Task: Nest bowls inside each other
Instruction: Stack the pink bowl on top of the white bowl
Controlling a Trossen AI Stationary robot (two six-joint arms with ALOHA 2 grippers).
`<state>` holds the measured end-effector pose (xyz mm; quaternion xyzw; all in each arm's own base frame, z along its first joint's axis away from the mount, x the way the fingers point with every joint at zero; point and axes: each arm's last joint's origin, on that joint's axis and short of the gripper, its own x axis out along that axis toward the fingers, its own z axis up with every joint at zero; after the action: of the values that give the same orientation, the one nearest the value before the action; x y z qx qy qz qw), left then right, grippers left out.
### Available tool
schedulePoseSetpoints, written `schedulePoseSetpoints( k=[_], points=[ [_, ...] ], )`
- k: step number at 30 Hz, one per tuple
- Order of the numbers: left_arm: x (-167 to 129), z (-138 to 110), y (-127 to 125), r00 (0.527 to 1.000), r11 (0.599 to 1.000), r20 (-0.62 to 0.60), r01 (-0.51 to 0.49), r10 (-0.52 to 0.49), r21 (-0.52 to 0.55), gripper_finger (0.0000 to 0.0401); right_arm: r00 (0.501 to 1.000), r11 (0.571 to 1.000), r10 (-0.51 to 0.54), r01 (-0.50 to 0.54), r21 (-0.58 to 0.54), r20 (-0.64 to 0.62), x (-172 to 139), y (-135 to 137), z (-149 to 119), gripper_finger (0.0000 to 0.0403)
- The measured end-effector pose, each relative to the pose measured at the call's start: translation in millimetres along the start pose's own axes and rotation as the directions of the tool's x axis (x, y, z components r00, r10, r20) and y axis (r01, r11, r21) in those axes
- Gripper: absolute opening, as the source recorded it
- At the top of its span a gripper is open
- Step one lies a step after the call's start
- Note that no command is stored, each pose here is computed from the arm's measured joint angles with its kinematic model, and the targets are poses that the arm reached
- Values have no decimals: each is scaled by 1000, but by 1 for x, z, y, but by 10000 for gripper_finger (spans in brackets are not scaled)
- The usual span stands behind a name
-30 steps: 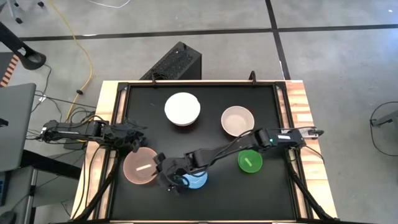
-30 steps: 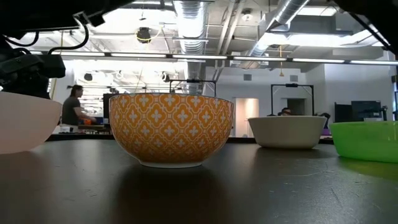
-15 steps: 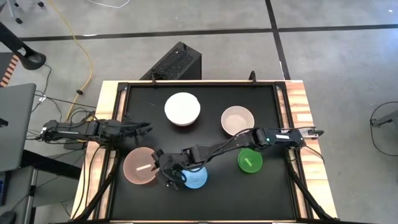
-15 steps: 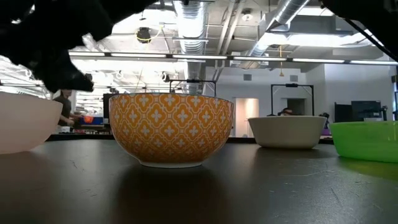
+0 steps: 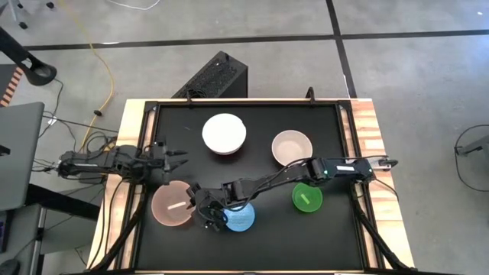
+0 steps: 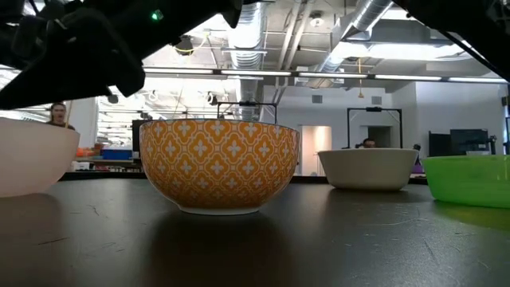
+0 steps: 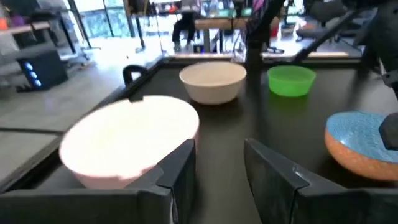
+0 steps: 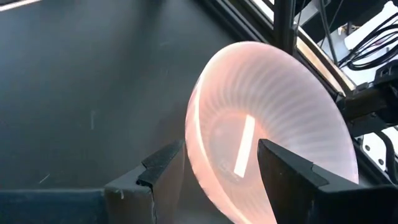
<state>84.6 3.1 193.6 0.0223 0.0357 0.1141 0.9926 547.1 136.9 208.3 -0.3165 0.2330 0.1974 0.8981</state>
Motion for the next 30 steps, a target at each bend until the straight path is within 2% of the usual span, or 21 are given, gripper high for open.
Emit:
schedulePoseSetpoints(
  k=[4,10,17,21,26,27,30],
  points=[
    [1,-1,0,1000,1000,-19,-20,20,-13,128,1000,1000,4,-4,6,-16,0,-2,-3,224],
    [0,1,-1,1000,999,2,27,-27,-24,128,998,1000,12,-13,-18,-67,11,-7,-24,222],
    [0,1,0,1000,1000,-2,18,-18,11,128,994,978,28,-50,-205,-106,23,1,-37,201],
    [0,2,0,1000,999,5,17,-17,36,128,995,961,25,-50,-273,-97,23,1,-35,151],
    [0,1,0,1000,997,3,15,-16,79,128,994,944,37,-67,-322,-99,21,2,-30,31],
    [0,1,0,1000,997,0,16,-16,80,128,995,946,39,-66,-319,-93,19,1,-25,19],
    [0,-1,0,1000,998,-19,18,-17,58,128,991,967,113,-126,-222,-74,3,-7,-11,17]
  ],
)
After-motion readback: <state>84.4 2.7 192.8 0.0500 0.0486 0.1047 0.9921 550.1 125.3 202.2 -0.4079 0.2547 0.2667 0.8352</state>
